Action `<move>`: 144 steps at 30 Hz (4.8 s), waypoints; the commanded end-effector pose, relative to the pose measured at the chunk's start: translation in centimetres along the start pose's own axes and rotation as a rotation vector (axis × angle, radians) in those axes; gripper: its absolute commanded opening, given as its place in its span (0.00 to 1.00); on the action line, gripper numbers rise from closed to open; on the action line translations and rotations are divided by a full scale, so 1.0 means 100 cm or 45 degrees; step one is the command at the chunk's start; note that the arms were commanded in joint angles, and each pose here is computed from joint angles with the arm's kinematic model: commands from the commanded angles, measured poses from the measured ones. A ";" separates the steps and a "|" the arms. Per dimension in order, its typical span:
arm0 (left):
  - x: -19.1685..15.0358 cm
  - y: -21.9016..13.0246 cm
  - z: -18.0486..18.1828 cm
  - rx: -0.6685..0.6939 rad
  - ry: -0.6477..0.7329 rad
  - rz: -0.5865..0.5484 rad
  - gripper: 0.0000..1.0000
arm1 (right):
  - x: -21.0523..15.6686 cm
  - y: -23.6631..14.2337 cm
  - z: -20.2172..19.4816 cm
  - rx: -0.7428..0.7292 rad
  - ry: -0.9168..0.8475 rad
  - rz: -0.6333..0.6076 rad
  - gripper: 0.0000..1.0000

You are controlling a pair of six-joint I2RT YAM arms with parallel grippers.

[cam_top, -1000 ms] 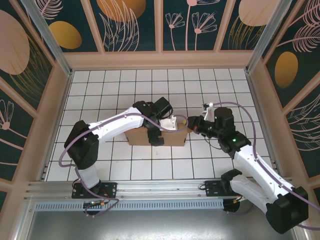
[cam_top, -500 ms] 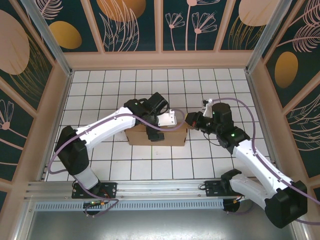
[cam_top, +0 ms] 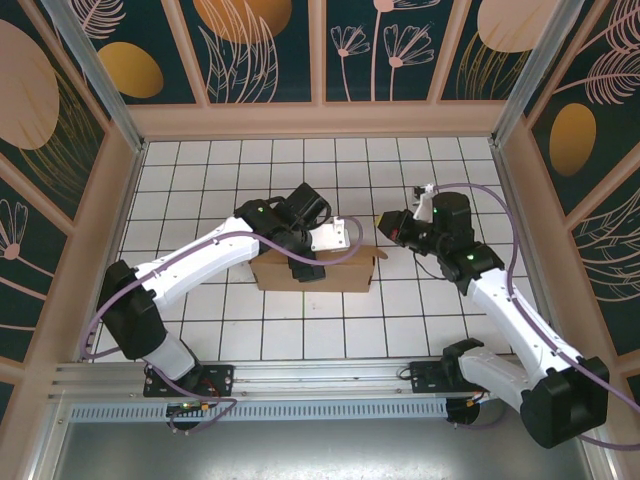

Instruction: Fold the paper box

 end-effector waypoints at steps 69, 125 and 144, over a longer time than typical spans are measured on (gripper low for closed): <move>-0.030 -0.033 -0.021 -0.098 -1.538 -0.858 0.00 | -0.124 0.050 -0.019 -0.471 -0.672 0.128 0.00; -0.068 0.015 -0.028 -0.083 -1.675 -0.618 0.00 | -0.074 0.000 -0.022 -0.484 -0.299 0.132 0.44; -0.067 0.028 -0.035 -0.158 -1.650 -0.582 0.00 | -0.083 0.019 -0.019 -0.143 -0.062 0.265 0.33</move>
Point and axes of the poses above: each hand's point on the last joint's axis, 136 mm out from that joint toward the fingers, its own y axis out along the fingers, its own z axis along the line the jaws close on, x = y × z, the point moved 6 cm from there along -y, back along the fingers, and after that the axes turned 2 degrees about y, right-handed, at the moved point
